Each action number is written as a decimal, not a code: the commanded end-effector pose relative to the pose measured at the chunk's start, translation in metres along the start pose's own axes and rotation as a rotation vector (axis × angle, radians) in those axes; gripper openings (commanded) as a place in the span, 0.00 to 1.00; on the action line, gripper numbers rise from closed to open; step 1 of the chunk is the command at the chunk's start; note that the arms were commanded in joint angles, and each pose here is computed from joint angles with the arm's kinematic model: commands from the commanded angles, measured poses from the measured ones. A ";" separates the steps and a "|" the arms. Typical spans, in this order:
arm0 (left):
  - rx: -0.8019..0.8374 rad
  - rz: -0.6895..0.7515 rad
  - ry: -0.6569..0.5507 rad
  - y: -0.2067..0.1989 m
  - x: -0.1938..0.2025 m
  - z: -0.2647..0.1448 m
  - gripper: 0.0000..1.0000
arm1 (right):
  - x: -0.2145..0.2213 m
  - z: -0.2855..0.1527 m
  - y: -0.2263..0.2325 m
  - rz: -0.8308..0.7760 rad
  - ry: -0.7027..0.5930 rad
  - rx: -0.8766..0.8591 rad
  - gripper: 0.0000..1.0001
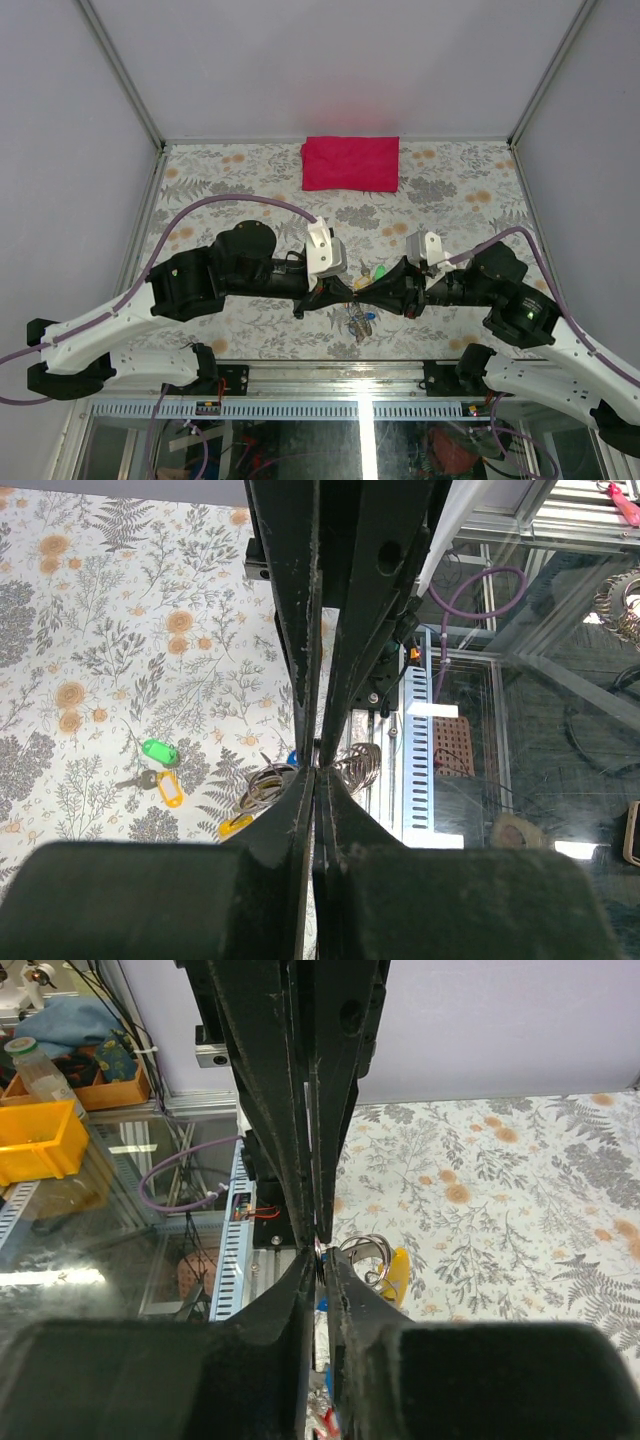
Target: Put the keys on the keyring
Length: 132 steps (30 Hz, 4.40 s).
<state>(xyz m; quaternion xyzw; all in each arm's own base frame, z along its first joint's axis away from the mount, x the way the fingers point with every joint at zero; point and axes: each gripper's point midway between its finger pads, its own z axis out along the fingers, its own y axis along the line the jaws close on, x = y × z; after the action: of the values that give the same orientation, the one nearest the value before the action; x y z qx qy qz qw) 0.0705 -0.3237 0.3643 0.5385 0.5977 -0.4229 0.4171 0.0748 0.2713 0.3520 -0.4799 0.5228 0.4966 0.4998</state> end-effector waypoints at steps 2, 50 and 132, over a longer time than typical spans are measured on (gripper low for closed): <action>-0.003 0.048 -0.091 -0.003 -0.028 -0.011 0.00 | -0.024 0.000 0.009 -0.035 -0.057 -0.048 0.02; 0.033 0.017 -0.282 -0.010 -0.035 -0.006 0.21 | -0.060 -0.014 0.000 -0.043 -0.232 0.062 0.00; -0.132 -0.202 -0.568 0.022 -0.014 -0.003 0.56 | -0.064 -0.030 -0.043 0.075 -0.381 0.333 0.00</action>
<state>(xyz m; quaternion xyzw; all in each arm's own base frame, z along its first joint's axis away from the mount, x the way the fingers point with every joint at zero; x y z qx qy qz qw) 0.0954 -0.3279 0.3540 0.3228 0.5689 -0.5375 0.5321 0.1207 0.2461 0.3844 -0.2916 0.5532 0.4860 0.6105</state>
